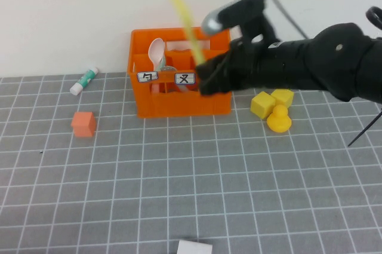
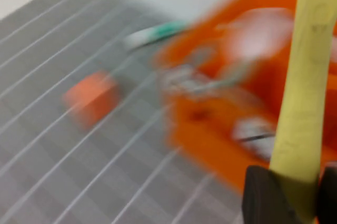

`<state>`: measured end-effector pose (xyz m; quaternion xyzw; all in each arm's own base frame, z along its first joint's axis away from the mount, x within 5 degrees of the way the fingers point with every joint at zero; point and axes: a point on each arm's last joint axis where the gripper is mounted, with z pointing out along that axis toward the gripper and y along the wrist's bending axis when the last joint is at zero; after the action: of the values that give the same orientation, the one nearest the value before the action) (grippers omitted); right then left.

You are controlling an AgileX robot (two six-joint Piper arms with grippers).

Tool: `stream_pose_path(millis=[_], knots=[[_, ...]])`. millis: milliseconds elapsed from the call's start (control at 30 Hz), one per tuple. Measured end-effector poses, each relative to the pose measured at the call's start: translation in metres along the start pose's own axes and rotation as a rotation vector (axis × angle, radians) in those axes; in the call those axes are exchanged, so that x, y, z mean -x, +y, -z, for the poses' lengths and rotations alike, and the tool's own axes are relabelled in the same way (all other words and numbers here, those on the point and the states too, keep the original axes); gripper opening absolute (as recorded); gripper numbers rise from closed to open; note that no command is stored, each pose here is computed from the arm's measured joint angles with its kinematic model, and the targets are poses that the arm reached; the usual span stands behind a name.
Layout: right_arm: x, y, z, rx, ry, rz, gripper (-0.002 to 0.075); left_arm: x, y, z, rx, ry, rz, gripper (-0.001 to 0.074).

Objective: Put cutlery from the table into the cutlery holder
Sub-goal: Place the knife on the box

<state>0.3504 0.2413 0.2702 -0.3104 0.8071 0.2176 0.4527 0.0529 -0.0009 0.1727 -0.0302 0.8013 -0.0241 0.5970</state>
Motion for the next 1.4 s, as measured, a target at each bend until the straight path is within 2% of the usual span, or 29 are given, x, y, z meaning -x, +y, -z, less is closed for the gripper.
stream_pose_path(millis=[100,233,300,400,500,700,833,1100,1400], knots=[[0.002,-0.013,-0.003,-0.151,-0.061,-0.163,0.0196,0.001,0.0,0.0,0.0,-0.002,0.0,-0.0001],[0.006,-0.013,-0.014,-0.21,-0.201,-0.186,0.0196,0.001,0.0,0.0,0.0,-0.002,0.0,-0.0001],[0.009,-0.009,-0.023,-0.19,-0.3,-0.138,0.0196,0.001,0.0,0.0,0.0,-0.002,0.0,-0.0001],[0.012,-0.002,-0.036,-0.095,-0.481,-0.035,0.0196,0.001,0.0,0.0,0.0,-0.002,0.0,-0.0001],[0.005,0.003,-0.052,-0.012,-0.613,-0.014,0.0196,0.001,0.0,0.0,0.0,-0.002,0.0,-0.0001],[-0.023,-0.011,-0.087,-0.046,-0.623,-0.141,0.0196,0.001,0.0,0.0,0.0,-0.002,0.0,-0.0001],[-0.026,-0.023,-0.097,-0.076,-0.602,-0.162,0.0196,0.0,0.0,0.0,0.0,-0.001,0.0,-0.0001],[-0.023,-0.025,-0.101,-0.108,-0.546,-0.032,0.0196,0.0,0.0,0.0,0.0,0.001,0.0,-0.0001],[-0.007,-0.008,-0.1,0.014,-0.578,0.148,0.0196,0.0,0.0,0.0,0.0,0.001,0.0,-0.0001]])
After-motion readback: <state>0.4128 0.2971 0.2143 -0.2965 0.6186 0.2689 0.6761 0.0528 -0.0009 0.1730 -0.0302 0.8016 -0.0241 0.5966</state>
